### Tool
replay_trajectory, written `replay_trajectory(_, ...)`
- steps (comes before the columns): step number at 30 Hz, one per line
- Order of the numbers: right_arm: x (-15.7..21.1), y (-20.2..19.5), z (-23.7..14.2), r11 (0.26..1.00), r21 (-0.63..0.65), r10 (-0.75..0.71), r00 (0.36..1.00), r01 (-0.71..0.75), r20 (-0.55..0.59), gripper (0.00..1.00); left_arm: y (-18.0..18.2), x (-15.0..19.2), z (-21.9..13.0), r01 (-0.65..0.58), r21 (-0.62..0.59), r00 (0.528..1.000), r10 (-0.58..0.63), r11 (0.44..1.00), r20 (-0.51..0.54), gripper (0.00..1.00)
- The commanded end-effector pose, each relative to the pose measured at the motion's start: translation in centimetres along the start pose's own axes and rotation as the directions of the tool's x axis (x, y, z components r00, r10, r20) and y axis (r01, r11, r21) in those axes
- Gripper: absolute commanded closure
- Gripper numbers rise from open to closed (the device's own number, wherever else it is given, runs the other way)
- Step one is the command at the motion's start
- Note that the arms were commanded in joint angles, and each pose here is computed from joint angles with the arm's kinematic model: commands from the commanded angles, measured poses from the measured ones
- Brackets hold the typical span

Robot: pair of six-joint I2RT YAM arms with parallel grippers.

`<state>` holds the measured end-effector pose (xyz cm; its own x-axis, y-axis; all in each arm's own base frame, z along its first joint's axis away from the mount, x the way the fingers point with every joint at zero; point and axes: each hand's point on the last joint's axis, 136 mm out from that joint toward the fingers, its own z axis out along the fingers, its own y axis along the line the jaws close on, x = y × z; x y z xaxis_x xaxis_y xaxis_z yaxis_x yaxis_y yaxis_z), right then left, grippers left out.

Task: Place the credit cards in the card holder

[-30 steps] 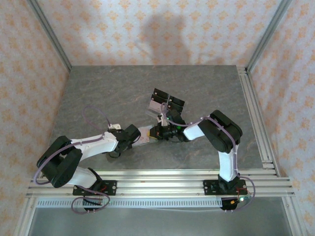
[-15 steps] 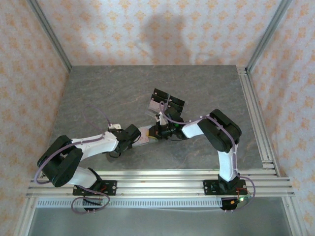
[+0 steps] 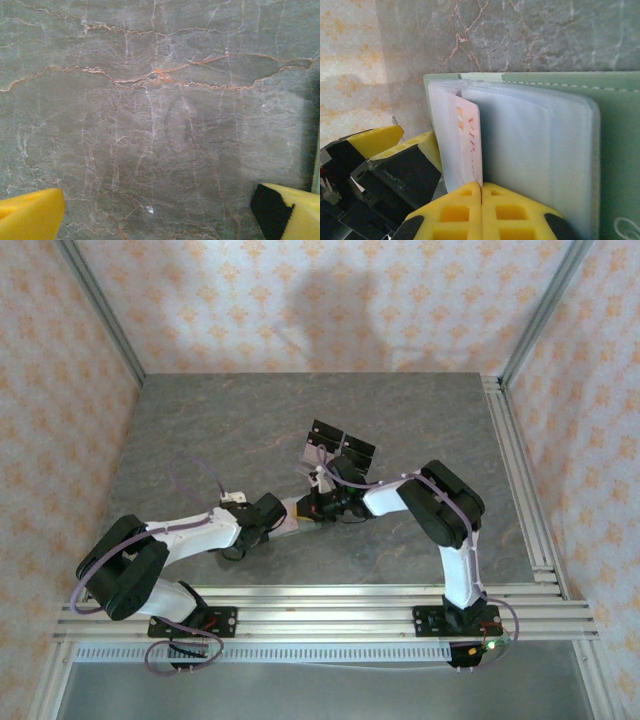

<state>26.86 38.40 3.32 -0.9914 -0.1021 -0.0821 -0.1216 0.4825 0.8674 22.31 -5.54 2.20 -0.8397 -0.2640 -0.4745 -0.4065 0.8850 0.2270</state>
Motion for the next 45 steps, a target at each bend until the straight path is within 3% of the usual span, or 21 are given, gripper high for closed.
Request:
replay_trajectory(1, 1.4, -0.8, 0.7, 0.999, 0.031, 0.013, 0.998, -0.011, -0.057, 0.97, 0.5, 0.5, 0.7, 0.008, -0.034, 1.0, -0.008, 0.999, -0.012, 0.0)
replay_trajectory(4, 1.4, -0.4, 0.3, 0.999, 0.039, 0.0, 0.999, 0.002, -0.053, 0.76, 0.5, 0.4, 0.7, 0.011, -0.032, 1.0, -0.011, 0.999, -0.011, 0.0)
replay_trajectory(9, 1.3, 0.1, -1.3, 0.995, 0.091, -0.042, 0.999, 0.045, -0.03, 0.58, 0.5, 0.3, 0.6, 0.015, -0.028, 1.0, -0.015, 1.0, -0.01, 0.0)
replay_trajectory(21, 1.0, -2.5, -4.9, 0.968, 0.251, -0.03, 0.999, 0.026, 0.012, 0.56, 0.6, -0.4, -0.2, 0.019, -0.021, 1.0, -0.019, 1.0, 0.01, 0.0)
replay_trajectory(31, -0.2, 0.4, -7.9, 0.928, 0.353, -0.135, 0.991, 0.119, 0.019, 0.56, -0.6, -1.8, -0.8, 0.011, 0.003, 0.999, -0.011, 1.0, 0.03, 0.0)
replay_trajectory(35, -0.1, -0.6, -8.6, 0.865, 0.478, -0.163, 0.987, 0.15, -0.016, 0.65, -1.4, -2.2, -0.9, 0.008, 0.013, 1.0, -0.009, 1.0, 0.03, 0.0)
replay_trajectory(39, 0.1, -1.4, -7.8, 0.822, 0.538, -0.177, 0.982, 0.185, -0.067, 0.9, -2.0, -2.3, -0.7, 0.002, 0.02, 1.0, -0.003, 1.0, 0.025, 0.0)
replay_trajectory(45, 0.0, -1.6, -6.7, 0.799, 0.563, -0.192, 0.976, 0.214, -0.099, 0.99, -2.4, -2.0, -0.2, -0.001, 0.021, 1.0, 0.001, 1.0, 0.013, 0.0)
